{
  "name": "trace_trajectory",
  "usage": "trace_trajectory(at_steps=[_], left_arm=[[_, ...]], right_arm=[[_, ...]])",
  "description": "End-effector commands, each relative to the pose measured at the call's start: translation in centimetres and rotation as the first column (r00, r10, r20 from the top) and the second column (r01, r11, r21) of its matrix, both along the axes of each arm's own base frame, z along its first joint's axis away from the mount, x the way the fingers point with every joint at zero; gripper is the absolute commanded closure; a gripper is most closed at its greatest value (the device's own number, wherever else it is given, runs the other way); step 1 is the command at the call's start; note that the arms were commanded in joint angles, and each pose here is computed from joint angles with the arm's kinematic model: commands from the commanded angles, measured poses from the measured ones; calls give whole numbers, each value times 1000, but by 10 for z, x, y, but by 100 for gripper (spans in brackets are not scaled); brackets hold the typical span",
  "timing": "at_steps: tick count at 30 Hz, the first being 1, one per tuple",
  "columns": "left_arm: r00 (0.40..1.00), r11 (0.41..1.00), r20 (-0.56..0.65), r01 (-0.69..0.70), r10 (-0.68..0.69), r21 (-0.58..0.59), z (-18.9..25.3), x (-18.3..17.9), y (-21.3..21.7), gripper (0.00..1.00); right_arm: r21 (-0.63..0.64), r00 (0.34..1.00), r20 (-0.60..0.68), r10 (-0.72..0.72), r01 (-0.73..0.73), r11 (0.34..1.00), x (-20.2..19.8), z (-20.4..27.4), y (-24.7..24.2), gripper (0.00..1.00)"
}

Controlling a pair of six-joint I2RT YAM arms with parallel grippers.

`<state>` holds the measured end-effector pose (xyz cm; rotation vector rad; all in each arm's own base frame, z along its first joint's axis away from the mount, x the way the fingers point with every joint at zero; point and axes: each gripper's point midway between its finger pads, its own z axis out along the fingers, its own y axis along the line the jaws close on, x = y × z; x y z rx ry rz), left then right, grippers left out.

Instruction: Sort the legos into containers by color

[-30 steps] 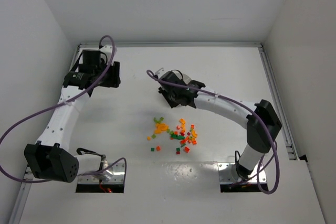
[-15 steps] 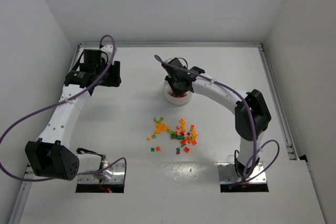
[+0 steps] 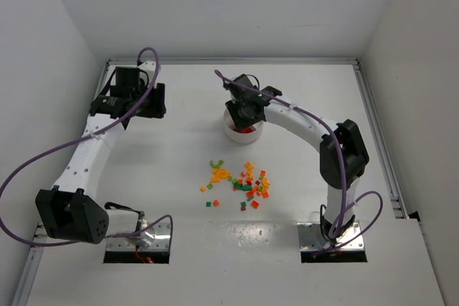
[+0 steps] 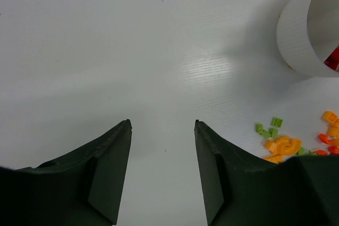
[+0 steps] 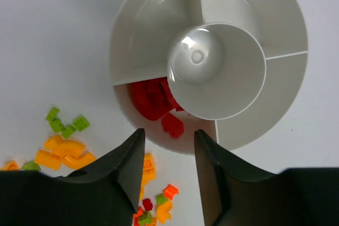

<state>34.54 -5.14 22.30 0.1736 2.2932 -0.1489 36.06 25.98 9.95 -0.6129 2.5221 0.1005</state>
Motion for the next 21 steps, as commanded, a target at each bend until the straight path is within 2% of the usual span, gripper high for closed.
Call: trace_trajectory(at_steps=[1, 6, 8, 10, 11, 13, 14, 16, 18, 21], left_arm=[[998, 1000, 65, 24, -23, -10, 18, 12, -6, 43], [998, 999, 63, 25, -24, -23, 17, 15, -9, 43], [998, 999, 62, 33, -31, -28, 17, 14, -10, 43], [996, 997, 72, 55, -51, -46, 19, 15, -15, 43], [995, 997, 86, 62, -58, -38, 23, 14, -15, 43], [994, 997, 80, 78, -75, -31, 19, 9, -17, 43], [993, 996, 89, 78, -75, -31, 21, 11, -18, 43], [992, 996, 89, 89, -86, -31, 20, 7, -21, 43], [993, 996, 79, 88, -86, -31, 15, 6, -21, 43], [990, 993, 88, 111, -108, -31, 18, 3, -29, 43]], right_arm=[[37, 1000, 14, 11, -11, 999, 3, 14, 5, 56], [48, 999, 37, 18, -20, 999, -2, 24, 1, 52], [43, 997, 44, 62, -63, 997, -5, 28, -1, 52], [82, 984, 38, 174, -177, 981, -21, 37, 5, 52], [86, 962, 10, 273, -273, 958, -37, 32, 4, 55], [87, 931, 6, 365, -364, 927, -56, 38, -3, 62], [108, 908, -63, 414, -406, 908, -79, 22, -9, 64], [130, 864, -99, 494, -481, 867, -108, 8, -23, 69], [129, 835, -119, 538, -524, 842, -127, -2, -35, 71], [100, 829, -175, 531, -521, 847, -144, -28, -53, 80]])
